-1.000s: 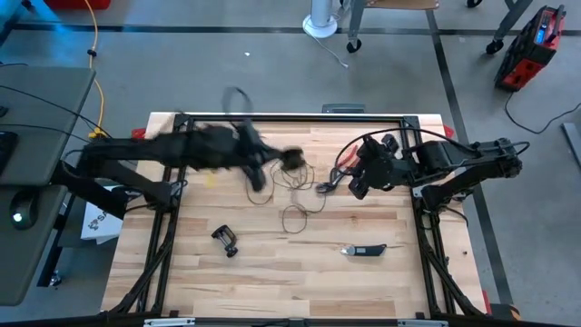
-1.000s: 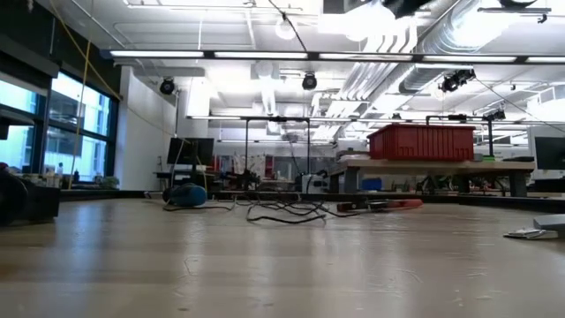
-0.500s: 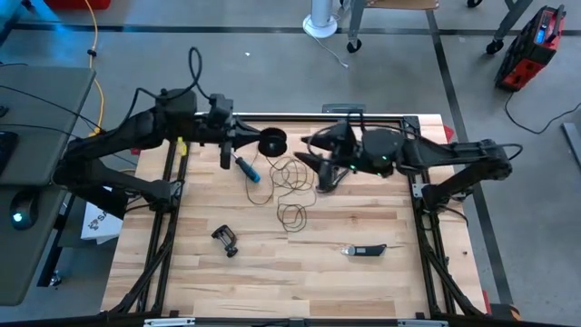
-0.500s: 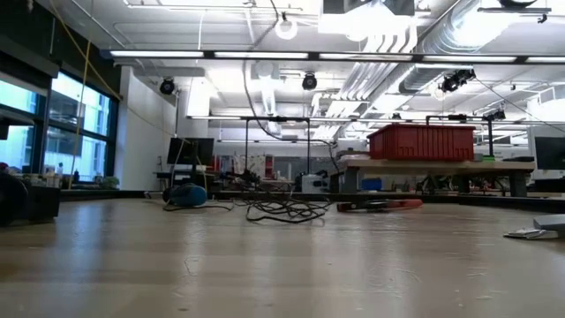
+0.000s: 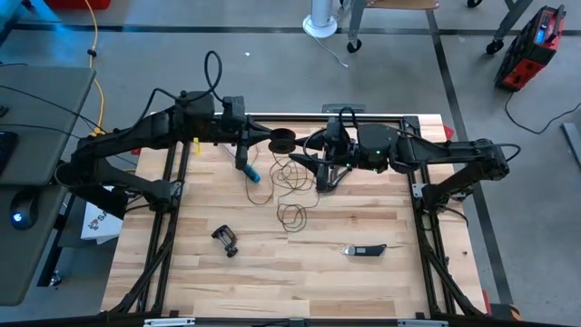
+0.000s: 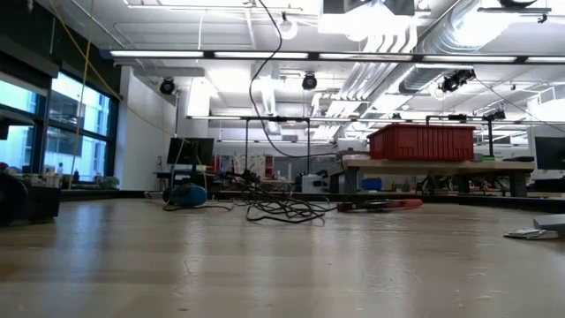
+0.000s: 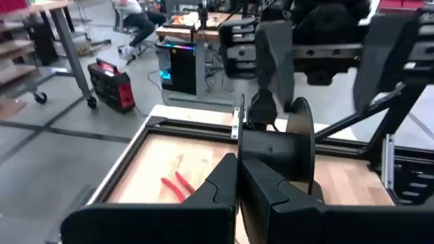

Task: Coil cords
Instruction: Coil the black wire onto the black spool

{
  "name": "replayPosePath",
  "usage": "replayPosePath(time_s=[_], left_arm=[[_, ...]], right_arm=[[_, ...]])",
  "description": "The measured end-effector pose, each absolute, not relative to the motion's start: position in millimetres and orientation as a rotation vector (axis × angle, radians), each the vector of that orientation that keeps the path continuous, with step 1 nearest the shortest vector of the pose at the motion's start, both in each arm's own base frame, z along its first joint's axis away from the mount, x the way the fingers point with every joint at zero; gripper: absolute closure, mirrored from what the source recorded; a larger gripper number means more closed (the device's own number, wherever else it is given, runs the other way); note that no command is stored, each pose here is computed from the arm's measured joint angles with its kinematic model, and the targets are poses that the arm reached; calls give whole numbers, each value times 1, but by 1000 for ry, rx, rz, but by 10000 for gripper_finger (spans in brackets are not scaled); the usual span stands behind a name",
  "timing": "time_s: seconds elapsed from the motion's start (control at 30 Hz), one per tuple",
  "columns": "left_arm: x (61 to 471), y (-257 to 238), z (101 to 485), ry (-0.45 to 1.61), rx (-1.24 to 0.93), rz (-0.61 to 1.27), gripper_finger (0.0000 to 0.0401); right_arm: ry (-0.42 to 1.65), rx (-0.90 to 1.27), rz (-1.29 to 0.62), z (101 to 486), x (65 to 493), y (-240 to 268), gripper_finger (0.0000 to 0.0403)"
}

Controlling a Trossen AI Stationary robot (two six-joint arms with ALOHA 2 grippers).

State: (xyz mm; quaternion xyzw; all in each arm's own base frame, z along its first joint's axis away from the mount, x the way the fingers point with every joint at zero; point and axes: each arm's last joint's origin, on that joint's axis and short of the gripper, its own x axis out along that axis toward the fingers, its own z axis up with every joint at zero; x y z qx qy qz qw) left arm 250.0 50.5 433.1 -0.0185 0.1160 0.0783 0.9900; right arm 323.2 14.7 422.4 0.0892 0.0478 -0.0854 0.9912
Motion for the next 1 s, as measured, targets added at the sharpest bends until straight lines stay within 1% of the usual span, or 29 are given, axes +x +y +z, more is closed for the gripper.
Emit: replayPosePath(time_s=[0.23,0.37,0.43,0.53,0.57,0.67,0.73,0.83,1.0], left_arm=[[252,52,435,211,-24,157,401],[252,51,435,209,-41,160,401],[252,50,435,207,-50,158,401],[252,50,435,207,-50,154,401],[252,49,435,207,-49,153,401],[252,48,435,207,-45,151,398],[250,48,436,201,-39,168,386],[242,51,439,203,-43,225,357],[218,54,444,235,-39,332,296]], right_arm=[[149,128,-159,418,323,13,264],[153,120,-170,417,323,9,297],[155,99,-170,417,323,7,324],[157,84,-170,417,323,7,382],[157,84,-170,417,323,7,392],[156,92,-166,417,323,7,399],[151,93,-167,419,321,7,400],[153,90,-184,422,315,6,401],[125,105,-239,435,296,0,402]])
